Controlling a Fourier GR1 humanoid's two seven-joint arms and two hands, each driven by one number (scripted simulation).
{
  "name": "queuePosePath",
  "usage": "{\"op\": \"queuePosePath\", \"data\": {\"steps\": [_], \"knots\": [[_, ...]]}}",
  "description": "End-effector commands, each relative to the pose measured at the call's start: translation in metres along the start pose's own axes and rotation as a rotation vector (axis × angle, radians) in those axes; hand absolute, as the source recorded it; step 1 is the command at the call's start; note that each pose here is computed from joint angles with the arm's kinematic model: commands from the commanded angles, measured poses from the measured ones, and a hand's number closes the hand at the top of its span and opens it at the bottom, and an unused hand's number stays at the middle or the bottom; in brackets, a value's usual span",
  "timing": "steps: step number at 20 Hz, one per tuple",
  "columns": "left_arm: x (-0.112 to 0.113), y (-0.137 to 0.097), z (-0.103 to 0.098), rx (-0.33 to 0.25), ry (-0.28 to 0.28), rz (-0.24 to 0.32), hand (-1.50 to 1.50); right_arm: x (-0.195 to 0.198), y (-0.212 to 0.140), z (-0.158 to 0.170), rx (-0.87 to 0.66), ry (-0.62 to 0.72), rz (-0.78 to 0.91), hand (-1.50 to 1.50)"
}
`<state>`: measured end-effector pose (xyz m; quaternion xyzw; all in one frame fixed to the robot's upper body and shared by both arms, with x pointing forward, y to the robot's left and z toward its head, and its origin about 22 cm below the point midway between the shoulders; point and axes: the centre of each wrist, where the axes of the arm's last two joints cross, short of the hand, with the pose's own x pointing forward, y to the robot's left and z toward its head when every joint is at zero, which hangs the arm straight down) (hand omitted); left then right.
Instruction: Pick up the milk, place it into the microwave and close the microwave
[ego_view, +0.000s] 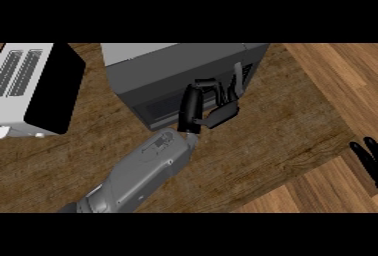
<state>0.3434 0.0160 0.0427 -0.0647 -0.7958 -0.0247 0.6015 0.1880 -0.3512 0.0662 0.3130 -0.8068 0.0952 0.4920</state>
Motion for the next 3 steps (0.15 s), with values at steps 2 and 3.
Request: {"op": "queuePosePath", "data": {"steps": [2, 3], "knots": [[0.0088, 0.0027, -0.0233, 0.016, 0.009, -0.001, 1.5, 0.0082, -0.0019, -0.0008, 0.033, -0.018, -0.011, -1.5], [0.0084, 0.0029, -0.0241, 0.012, 0.013, -0.006, 1.5, 0.0091, -0.0011, -0.0002, 0.04, -0.006, -0.016, -1.5]]}}
